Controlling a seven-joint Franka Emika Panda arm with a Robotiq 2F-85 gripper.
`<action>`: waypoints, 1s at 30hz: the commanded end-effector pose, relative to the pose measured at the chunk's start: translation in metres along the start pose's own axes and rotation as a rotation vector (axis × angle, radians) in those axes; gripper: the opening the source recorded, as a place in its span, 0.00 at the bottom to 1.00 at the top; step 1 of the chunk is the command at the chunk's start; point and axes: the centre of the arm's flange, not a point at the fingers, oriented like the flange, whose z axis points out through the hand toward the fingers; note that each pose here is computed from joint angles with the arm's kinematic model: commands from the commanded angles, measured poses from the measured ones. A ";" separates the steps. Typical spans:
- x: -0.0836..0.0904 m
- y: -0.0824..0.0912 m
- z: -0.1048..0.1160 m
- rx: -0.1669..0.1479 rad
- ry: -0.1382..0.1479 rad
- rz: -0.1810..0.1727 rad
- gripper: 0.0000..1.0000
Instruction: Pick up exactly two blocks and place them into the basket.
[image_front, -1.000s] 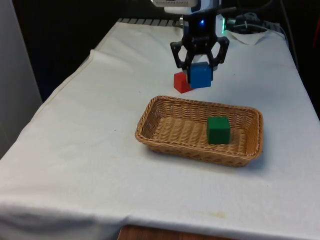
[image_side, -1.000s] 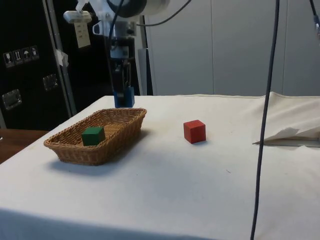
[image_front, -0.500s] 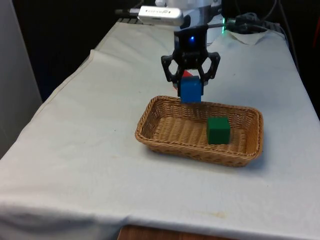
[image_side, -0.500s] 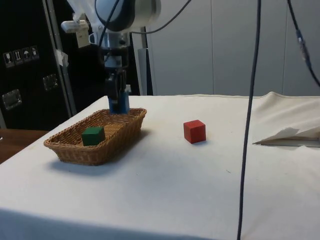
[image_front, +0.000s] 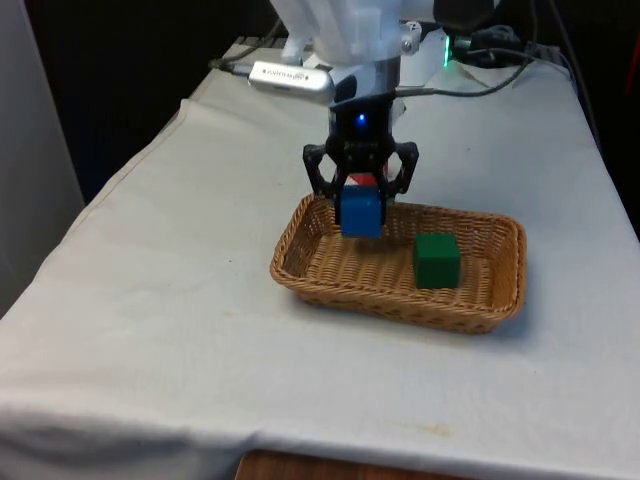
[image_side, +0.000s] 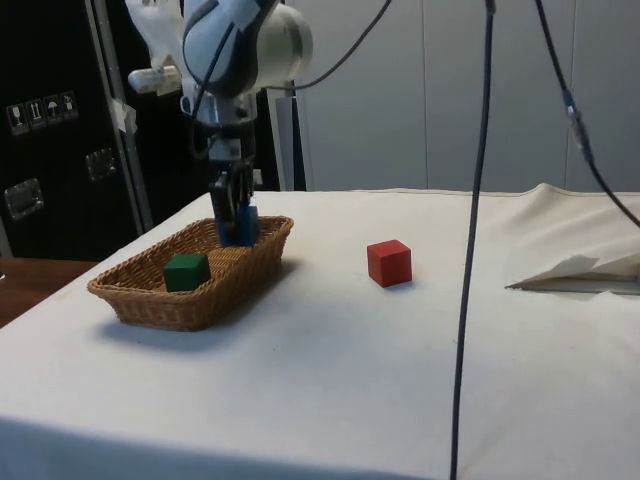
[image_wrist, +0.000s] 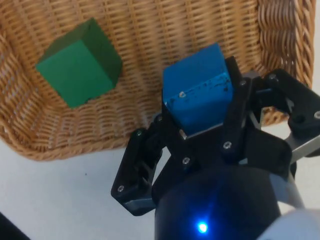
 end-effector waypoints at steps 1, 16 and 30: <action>0.002 0.000 0.004 0.004 0.003 0.009 0.02; 0.004 -0.001 0.011 0.012 0.005 0.024 0.51; 0.005 0.001 0.010 0.007 0.001 0.024 1.00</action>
